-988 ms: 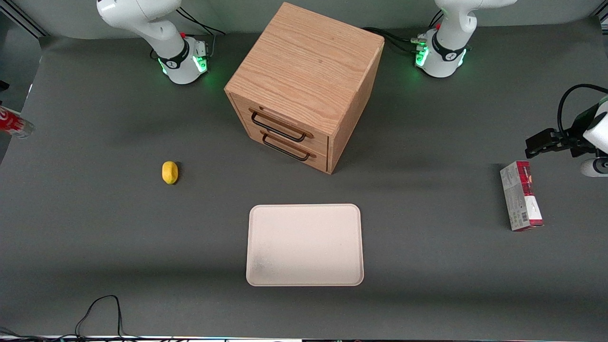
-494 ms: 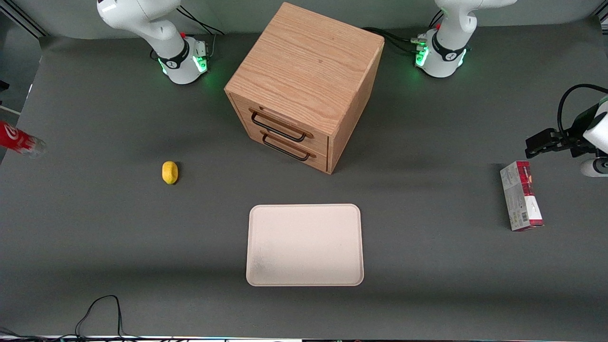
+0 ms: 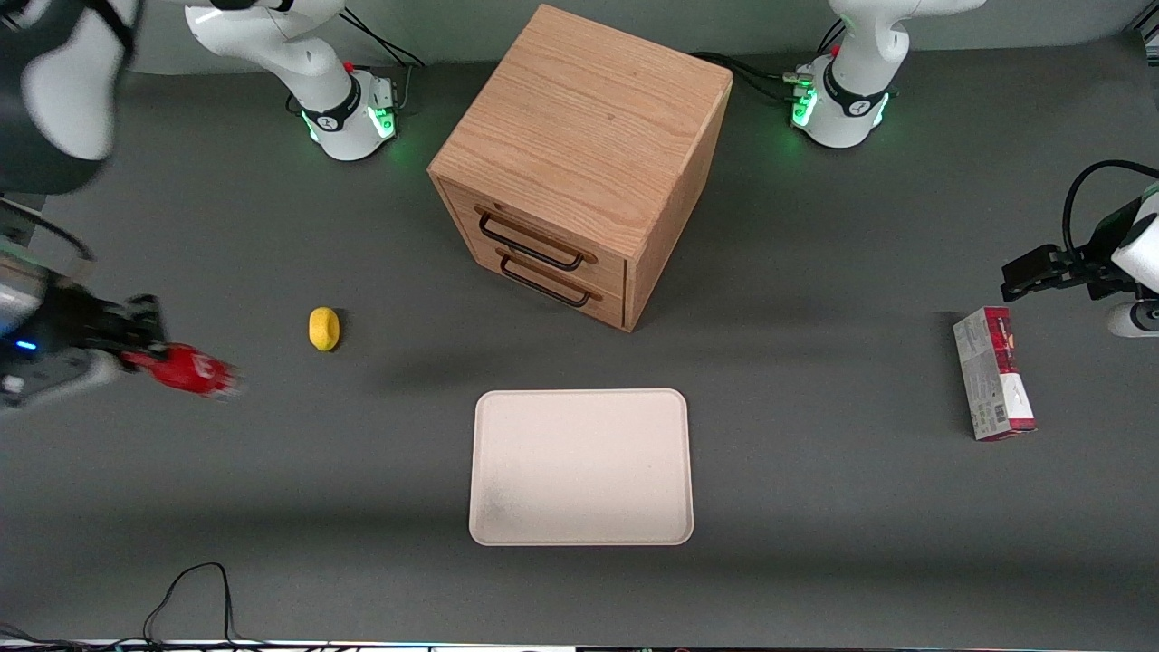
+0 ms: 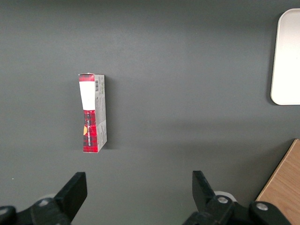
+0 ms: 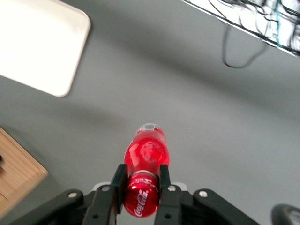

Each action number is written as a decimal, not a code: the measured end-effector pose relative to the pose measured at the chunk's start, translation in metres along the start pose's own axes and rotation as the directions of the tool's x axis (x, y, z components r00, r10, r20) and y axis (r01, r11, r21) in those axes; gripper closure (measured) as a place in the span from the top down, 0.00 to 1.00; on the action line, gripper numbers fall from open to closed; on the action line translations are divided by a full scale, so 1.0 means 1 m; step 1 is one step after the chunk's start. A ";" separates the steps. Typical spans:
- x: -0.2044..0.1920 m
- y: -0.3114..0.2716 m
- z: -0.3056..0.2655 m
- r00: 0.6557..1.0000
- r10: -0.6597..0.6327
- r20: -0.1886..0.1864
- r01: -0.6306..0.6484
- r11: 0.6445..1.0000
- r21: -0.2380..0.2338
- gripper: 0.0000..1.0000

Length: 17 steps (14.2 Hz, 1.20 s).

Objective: Place coke bottle on tray
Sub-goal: 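Carry the bottle over the cream tray and lower it upright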

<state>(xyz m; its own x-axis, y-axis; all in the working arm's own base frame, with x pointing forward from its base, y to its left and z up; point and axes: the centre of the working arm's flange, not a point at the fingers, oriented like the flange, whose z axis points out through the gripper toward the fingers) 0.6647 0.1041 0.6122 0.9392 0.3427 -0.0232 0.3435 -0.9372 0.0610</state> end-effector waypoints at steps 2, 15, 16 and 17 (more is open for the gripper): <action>0.024 -0.051 0.010 1.000 0.027 -0.015 -0.026 0.999 0.026 0.31; 0.065 -0.238 0.044 0.991 -0.050 -0.125 0.055 0.998 0.031 0.31; 0.075 -0.238 0.060 0.990 -0.047 -0.135 0.051 0.998 0.026 0.31; 0.086 -0.237 0.079 0.988 -0.044 -0.147 0.047 0.999 0.020 0.31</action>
<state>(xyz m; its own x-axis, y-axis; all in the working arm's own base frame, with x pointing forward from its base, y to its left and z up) 0.6640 0.3509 0.5167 0.9132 0.3891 0.1210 0.3872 -0.9211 0.0399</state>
